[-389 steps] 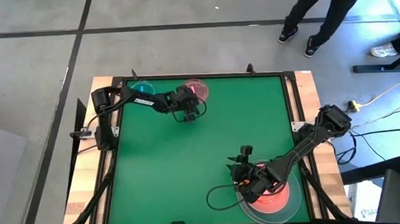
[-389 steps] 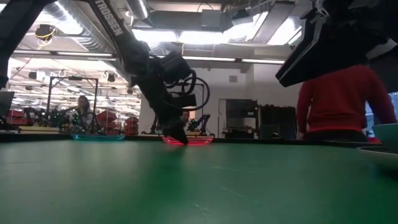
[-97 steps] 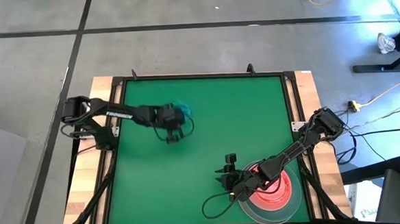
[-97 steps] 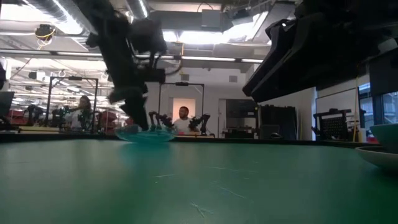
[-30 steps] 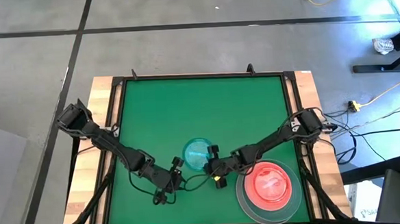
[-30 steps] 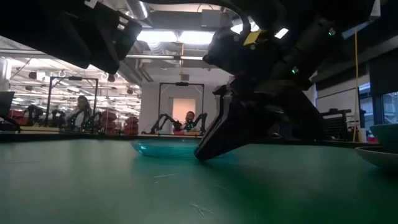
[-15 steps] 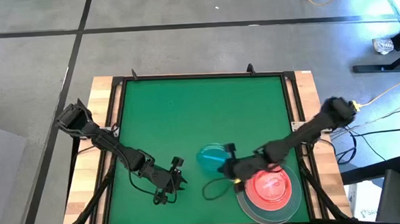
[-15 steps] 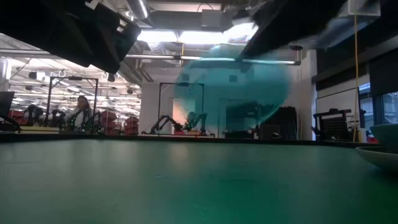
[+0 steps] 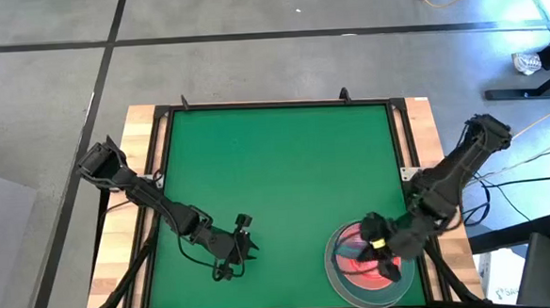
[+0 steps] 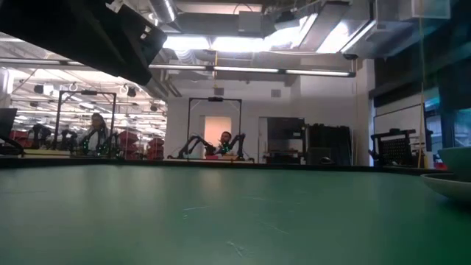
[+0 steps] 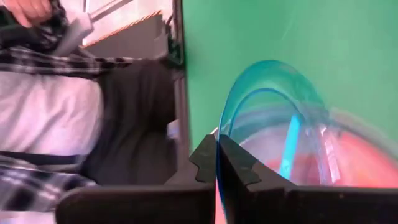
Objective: Stack plastic plates
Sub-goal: Stack the transparent blue plate on top of the transparent pink plate, then return to Home Position
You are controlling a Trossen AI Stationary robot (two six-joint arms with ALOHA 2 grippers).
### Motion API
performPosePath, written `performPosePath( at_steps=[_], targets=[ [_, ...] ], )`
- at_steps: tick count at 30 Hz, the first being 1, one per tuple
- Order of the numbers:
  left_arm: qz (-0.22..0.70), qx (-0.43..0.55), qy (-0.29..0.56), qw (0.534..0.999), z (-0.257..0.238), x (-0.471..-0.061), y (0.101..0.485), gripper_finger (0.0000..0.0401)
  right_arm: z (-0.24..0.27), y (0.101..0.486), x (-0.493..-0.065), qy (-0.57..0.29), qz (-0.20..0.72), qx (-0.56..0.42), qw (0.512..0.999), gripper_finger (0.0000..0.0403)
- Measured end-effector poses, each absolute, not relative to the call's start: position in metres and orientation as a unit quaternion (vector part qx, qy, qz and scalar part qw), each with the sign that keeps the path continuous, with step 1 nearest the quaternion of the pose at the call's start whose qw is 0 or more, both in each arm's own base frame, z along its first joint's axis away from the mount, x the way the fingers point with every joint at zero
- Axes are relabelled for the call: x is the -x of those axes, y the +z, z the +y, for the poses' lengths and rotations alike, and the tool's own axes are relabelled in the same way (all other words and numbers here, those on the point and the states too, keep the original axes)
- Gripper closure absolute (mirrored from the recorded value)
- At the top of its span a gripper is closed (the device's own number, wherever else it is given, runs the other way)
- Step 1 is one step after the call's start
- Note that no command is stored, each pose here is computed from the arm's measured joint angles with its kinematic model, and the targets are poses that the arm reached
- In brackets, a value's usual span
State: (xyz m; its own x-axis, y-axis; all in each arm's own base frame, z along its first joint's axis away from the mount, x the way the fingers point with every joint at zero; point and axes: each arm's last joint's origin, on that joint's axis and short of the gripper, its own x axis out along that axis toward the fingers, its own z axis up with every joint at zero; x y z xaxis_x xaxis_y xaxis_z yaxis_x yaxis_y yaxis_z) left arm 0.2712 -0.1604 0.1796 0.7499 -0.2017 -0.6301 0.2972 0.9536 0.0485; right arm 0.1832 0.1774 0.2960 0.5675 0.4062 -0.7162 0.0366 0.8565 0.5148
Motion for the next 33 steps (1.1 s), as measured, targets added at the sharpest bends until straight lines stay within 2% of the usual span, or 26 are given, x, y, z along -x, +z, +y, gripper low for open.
performPosePath(
  at_steps=[4, 8, 12, 18, 21, 29, 33],
  targets=[
    [0.327, -0.073, -0.134, 0.933, -0.16, -0.271, 0.18, 0.0291, 0.195, 0.289, -0.166, 0.079, 0.484, -0.286, 0.823, 0.0401],
    [0.327, -0.071, -0.133, 0.933, -0.16, -0.271, 0.18, 0.0291, 0.207, 0.267, -0.16, 0.027, 0.517, -0.249, 0.818, 0.04],
    [0.327, -0.07, -0.134, 0.933, -0.16, -0.271, 0.18, 0.0291, 0.211, 0.249, -0.164, -0.015, 0.535, -0.216, 0.817, 0.04],
    [0.327, -0.07, -0.134, 0.933, -0.16, -0.271, 0.18, 0.0291, 0.208, 0.237, -0.18, -0.028, 0.572, -0.234, 0.786, 0.0395],
    [0.327, -0.07, -0.134, 0.933, -0.16, -0.271, 0.18, 0.0291, 0.208, 0.234, -0.182, -0.028, 0.582, -0.235, 0.778, 0.0369],
    [0.328, -0.07, -0.134, 0.933, -0.161, -0.271, 0.179, 0.0291, 0.208, 0.236, -0.183, -0.018, 0.588, -0.24, 0.772, 0.0251],
    [0.32, -0.07, -0.135, 0.935, -0.161, -0.272, 0.181, 0.0291, 0.203, 0.239, -0.19, 0.003, 0.584, -0.218, 0.782, 0.0217]
  ],
)
